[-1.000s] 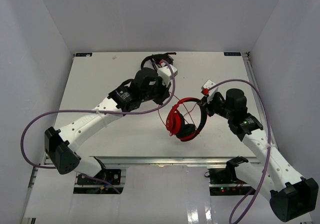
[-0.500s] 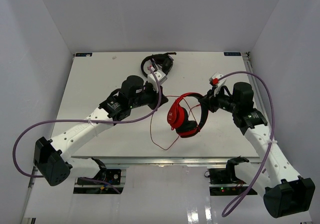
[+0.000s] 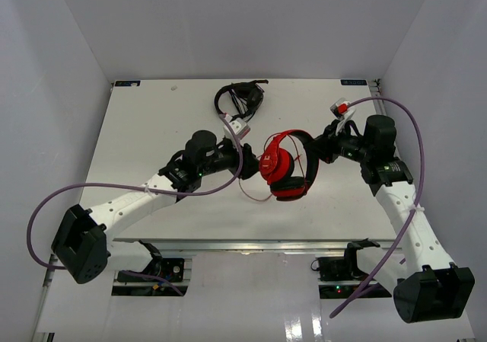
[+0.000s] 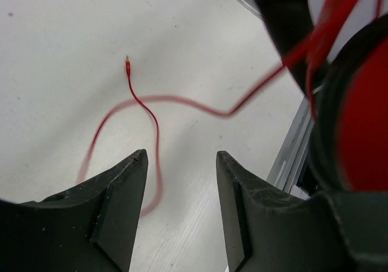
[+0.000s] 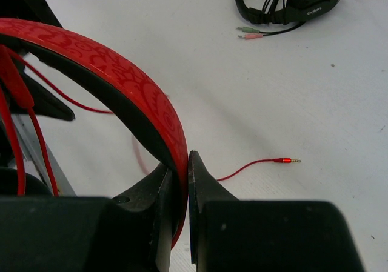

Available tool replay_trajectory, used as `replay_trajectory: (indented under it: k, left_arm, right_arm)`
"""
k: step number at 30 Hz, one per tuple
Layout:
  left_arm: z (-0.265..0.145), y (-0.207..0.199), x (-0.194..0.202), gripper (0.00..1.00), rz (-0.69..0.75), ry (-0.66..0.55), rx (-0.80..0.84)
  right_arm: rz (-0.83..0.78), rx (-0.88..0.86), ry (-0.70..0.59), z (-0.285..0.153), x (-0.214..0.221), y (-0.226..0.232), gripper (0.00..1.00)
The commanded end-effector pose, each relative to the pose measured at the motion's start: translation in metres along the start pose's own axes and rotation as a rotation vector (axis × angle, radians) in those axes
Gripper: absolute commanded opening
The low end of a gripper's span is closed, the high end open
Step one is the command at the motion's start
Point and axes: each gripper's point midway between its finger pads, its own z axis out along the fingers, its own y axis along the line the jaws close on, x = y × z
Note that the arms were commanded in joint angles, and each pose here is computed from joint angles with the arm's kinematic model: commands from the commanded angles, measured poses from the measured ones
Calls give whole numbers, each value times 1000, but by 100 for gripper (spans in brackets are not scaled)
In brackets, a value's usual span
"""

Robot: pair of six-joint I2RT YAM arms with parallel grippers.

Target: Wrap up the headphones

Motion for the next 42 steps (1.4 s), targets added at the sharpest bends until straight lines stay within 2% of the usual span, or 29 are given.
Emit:
replay_trajectory:
  k: [1,4,9,12,16,21,26,36,42]
  left_arm:
    - [-3,-6,-8,65,-15,-140,55]
    - [-8,0,-3,72,-17,-203,30]
    - [-23,6,7,77,-12,-288,-1]
    - [-27,8,32,79,-60,-283,10]
    - [-28,6,54,90,-121,-314,50]
    - [-1,22,91,98,-253,-236,16]
    - [44,40,97,98,-300,-180,-91]
    - [90,50,95,98,-158,-197,-90]
    - [114,76,113,96,-118,-114,-186]
  right_arm:
    - [4,-59,-99,-9,-49,18,8]
    - [9,-28,-109,-11,-56,15,8]
    - [28,5,-103,-12,-61,10,8]
    - [44,17,-107,-12,-64,8,8]
    - [81,35,-103,-11,-67,5,8]
    - [109,55,-97,-13,-70,4,8]
    - [113,68,-94,-14,-68,3,8]
    - [126,73,-96,-16,-71,5,8]
    - [139,61,-102,-17,-76,8,8]
